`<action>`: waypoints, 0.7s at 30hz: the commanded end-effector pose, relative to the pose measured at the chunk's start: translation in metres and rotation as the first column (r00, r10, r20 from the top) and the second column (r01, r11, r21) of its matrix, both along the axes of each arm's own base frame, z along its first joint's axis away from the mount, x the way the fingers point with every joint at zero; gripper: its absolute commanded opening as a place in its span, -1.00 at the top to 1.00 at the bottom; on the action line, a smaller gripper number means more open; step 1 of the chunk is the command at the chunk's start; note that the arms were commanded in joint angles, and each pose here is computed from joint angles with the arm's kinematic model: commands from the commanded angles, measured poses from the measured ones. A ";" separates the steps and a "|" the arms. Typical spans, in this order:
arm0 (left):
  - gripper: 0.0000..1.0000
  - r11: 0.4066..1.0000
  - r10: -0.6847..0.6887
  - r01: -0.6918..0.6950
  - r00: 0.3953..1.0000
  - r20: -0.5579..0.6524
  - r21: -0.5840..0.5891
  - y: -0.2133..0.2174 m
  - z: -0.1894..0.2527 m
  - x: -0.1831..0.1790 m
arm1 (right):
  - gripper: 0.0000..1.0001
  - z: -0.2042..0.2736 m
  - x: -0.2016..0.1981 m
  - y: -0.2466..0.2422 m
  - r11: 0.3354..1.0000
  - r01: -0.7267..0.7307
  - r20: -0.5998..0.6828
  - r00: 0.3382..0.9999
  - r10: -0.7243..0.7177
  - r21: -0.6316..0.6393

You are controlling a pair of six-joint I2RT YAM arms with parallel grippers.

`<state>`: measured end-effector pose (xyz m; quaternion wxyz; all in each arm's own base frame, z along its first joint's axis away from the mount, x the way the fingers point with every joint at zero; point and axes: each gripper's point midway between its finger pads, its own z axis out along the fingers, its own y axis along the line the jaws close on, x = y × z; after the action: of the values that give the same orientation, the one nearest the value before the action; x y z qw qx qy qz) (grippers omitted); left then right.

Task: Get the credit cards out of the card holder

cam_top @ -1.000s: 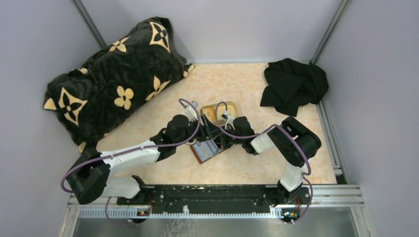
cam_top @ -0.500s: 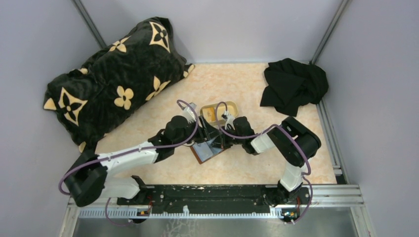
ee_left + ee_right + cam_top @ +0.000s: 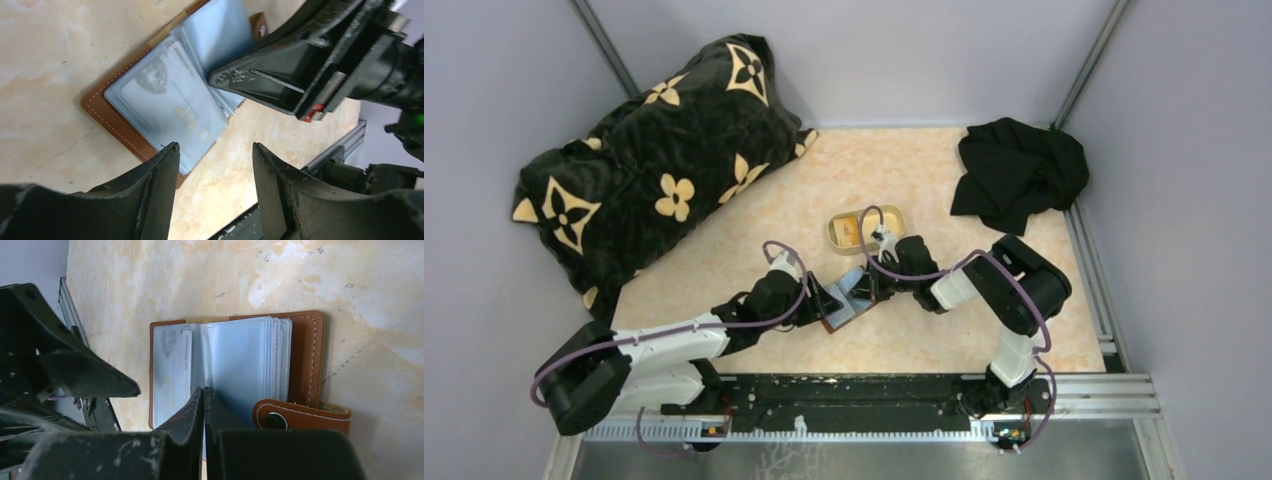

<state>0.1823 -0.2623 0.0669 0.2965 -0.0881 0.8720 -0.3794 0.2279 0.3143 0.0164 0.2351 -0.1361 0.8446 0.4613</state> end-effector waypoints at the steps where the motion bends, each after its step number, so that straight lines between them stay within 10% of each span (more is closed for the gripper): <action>1: -0.24 0.999 0.033 -0.032 0.998 0.048 -0.022 -0.012 0.007 0.018 | 1.00 -0.054 -0.039 -0.032 0.983 -0.008 -0.161 0.987 -0.022 -0.183; 21: -0.25 0.989 0.147 -0.146 0.984 0.101 -0.013 0.023 0.004 0.021 | 1.00 -0.039 -0.060 -0.019 0.970 -0.013 -0.124 0.992 -0.018 -0.242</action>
<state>0.1989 -0.2456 0.0546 0.3454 -0.1229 0.8583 -0.3591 0.1762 0.3194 0.0161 0.1973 -0.1470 0.8622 0.4429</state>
